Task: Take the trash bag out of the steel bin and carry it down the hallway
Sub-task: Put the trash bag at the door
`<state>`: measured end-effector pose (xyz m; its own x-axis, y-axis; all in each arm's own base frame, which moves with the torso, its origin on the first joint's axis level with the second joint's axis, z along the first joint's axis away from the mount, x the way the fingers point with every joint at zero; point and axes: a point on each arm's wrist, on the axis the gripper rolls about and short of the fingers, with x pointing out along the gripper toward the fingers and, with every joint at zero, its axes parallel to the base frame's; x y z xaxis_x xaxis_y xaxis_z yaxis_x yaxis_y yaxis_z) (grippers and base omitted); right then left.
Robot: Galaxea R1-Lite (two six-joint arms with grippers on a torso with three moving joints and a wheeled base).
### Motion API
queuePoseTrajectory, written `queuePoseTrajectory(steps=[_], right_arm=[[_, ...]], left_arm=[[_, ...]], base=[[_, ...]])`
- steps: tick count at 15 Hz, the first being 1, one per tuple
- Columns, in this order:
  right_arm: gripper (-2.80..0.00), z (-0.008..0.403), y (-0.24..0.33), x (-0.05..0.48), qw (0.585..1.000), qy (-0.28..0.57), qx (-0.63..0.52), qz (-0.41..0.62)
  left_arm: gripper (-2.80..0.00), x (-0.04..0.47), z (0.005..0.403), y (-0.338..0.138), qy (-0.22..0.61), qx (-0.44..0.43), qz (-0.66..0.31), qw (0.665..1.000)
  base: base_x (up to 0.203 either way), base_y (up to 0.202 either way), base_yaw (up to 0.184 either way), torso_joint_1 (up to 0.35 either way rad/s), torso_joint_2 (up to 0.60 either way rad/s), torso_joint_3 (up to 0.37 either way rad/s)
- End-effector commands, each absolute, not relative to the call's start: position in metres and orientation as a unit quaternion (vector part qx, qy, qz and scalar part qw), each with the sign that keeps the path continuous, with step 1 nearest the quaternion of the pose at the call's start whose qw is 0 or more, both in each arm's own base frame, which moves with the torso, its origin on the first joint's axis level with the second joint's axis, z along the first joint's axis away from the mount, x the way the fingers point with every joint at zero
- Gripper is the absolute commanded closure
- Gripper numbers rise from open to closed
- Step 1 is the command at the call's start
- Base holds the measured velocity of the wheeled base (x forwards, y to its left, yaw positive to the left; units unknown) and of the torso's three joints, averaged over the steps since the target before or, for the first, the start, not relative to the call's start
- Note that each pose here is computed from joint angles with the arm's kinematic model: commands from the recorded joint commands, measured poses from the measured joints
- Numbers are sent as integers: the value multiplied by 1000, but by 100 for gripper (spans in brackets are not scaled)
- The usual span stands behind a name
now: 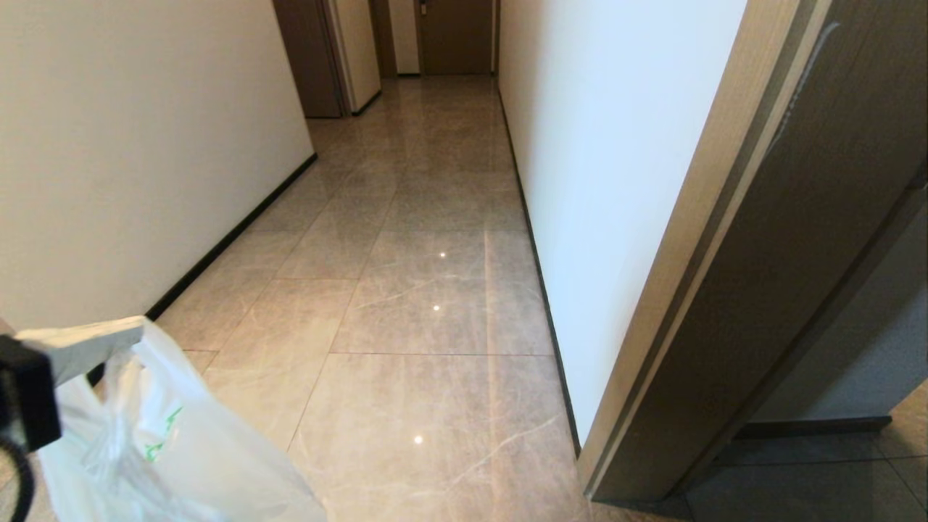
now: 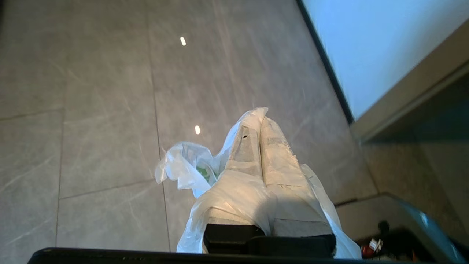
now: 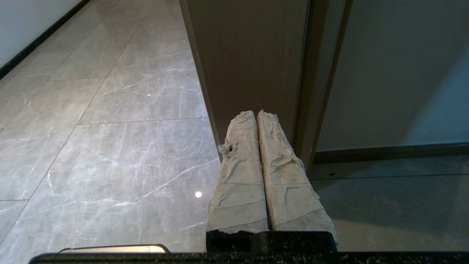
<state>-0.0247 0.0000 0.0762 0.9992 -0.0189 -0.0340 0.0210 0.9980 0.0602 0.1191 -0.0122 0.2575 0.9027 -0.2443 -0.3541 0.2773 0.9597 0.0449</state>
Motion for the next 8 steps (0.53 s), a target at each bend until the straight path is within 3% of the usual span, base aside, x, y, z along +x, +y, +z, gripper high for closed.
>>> queuePoseTrajectory(steps=[1, 4, 6, 8], right_arm=[[0, 76, 0, -25, 999, 16, 31, -10], [0, 76, 0, -25, 999, 15, 31, -10], [0, 76, 0, -25, 999, 16, 31, -10], [0, 76, 0, -25, 999, 16, 31, -10]], left_arm=[[0, 199, 235, -25, 280, 55, -160, 945], [0, 267, 208, -55, 342, 80, -208, 913], [0, 287, 201, -72, 348, 92, -229, 904], [0, 312, 169, -85, 393, 96, -238, 883]], base=[[0, 0, 0, 0, 0, 0], [0, 0, 0, 0, 0, 0], [0, 0, 0, 0, 0, 0], [0, 0, 0, 0, 0, 0]])
